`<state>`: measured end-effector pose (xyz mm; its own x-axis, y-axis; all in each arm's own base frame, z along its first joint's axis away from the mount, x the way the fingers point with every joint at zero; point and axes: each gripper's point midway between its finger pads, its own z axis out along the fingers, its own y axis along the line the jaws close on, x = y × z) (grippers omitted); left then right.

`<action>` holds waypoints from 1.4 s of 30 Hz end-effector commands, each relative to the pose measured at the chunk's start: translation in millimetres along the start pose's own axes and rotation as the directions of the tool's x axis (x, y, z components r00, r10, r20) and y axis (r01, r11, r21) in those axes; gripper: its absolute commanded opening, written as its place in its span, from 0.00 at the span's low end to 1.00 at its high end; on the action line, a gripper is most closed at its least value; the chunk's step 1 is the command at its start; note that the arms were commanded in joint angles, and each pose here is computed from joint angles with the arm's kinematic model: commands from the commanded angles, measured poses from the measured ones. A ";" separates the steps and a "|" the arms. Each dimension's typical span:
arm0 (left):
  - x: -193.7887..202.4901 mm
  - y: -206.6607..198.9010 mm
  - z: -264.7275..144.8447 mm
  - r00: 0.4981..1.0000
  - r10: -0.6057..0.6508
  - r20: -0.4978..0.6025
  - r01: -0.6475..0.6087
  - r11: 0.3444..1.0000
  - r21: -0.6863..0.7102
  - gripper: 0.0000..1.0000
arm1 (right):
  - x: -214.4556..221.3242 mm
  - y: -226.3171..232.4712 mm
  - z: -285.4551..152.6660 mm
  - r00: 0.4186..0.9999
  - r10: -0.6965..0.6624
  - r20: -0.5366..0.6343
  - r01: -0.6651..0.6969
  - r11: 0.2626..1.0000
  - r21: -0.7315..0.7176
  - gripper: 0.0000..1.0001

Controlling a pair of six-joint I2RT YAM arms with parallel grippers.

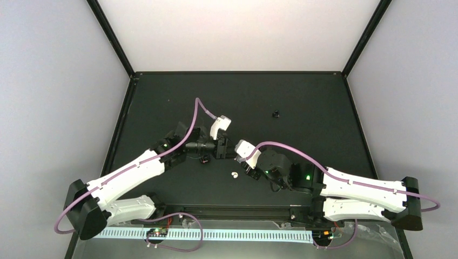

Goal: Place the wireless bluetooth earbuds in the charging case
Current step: Pick up the charging case at the center of the board.

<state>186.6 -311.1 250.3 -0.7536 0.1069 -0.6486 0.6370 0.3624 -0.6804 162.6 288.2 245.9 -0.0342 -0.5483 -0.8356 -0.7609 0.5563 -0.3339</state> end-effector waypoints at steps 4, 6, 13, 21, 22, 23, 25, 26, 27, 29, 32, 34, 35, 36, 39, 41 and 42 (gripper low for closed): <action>-5.0 -11.4 4.6 1.000 -0.021 0.001 0.021 0.998 0.051 0.36 | -16.7 -8.6 -2.8 0.998 0.010 0.056 -0.013 0.999 0.048 0.30; -5.5 -12.4 5.0 1.000 -0.024 0.002 0.024 0.998 0.058 0.35 | -18.0 -8.1 -2.4 0.998 0.012 0.060 -0.014 0.999 0.046 0.30; -8.1 -12.8 6.6 0.999 -0.030 0.009 0.030 0.998 0.062 0.34 | -18.1 -6.2 -1.4 0.998 0.013 0.062 -0.015 0.999 0.039 0.30; -7.7 -13.0 7.1 1.000 -0.024 0.009 0.024 0.998 0.065 0.17 | -16.4 -5.7 0.0 0.998 0.012 0.059 -0.014 0.999 0.041 0.30; -6.9 -12.3 7.4 1.000 -0.024 0.008 0.024 0.998 0.064 0.13 | -16.4 -5.6 -0.1 0.998 0.011 0.059 -0.014 0.999 0.041 0.30; -6.6 -12.2 7.1 1.000 -0.022 0.009 0.021 0.998 0.064 0.08 | -15.7 -4.9 0.4 0.998 0.012 0.057 -0.015 0.999 0.039 0.32; -7.6 -12.6 5.9 1.000 -0.013 0.020 0.012 0.998 0.063 0.02 | -16.2 -4.0 0.2 0.998 0.023 0.053 -0.025 0.999 0.031 0.42; -8.3 -12.5 4.8 1.000 -0.008 0.028 0.007 0.998 0.061 0.01 | -16.7 -3.2 -0.4 0.998 0.036 0.052 -0.037 0.999 0.023 0.52; -10.2 -12.5 2.9 0.999 0.000 0.042 -0.002 0.998 0.055 0.02 | -19.3 -2.4 -2.3 0.997 0.053 0.057 -0.054 0.999 0.011 0.63; -18.3 -14.3 -4.9 0.995 0.033 0.091 -0.036 0.999 0.035 0.02 | -29.1 -2.1 -10.3 0.991 0.104 0.084 -0.103 0.994 -0.024 0.79; -36.5 -17.2 -22.5 0.977 0.098 0.187 -0.096 0.995 -0.023 0.02 | -58.0 -17.1 -34.7 0.964 0.206 0.170 -0.201 0.979 -0.045 0.90; -49.9 -20.4 -38.0 0.953 0.149 0.262 -0.138 0.989 -0.060 0.02 | -83.2 -35.4 -58.7 0.926 0.276 0.258 -0.271 0.961 -0.056 0.95; -56.1 -25.1 -47.2 0.936 0.184 0.301 -0.171 0.983 -0.071 0.02 | -95.3 -46.1 -71.7 0.901 0.312 0.302 -0.307 0.949 -0.065 0.97; -61.1 -30.6 -56.1 0.915 0.223 0.337 -0.208 0.975 -0.079 0.01 | -105.8 -56.4 -84.1 0.874 0.347 0.340 -0.342 0.937 -0.077 0.99; -66.7 -60.3 -84.8 0.816 0.343 0.465 -0.363 0.931 -0.050 0.02 | -125.5 -74.1 -110.3 0.811 0.420 0.406 -0.404 0.905 -0.130 1.00; -62.6 -80.4 -104.5 0.729 0.393 0.560 -0.461 0.887 -0.021 0.02 | -132.9 -73.1 -117.8 0.790 0.448 0.419 -0.414 0.894 -0.174 1.00; -59.4 -87.6 -113.7 0.684 0.406 0.606 -0.502 0.865 -0.013 0.02 | -134.7 -70.1 -118.2 0.784 0.459 0.418 -0.415 0.888 -0.197 1.00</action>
<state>180.0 -263.9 344.0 -0.4209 -0.1848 -0.8881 0.8247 0.3298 -0.4594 153.9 246.1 419.8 -0.0522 0.0039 -0.9986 -0.7488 0.6615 0.0417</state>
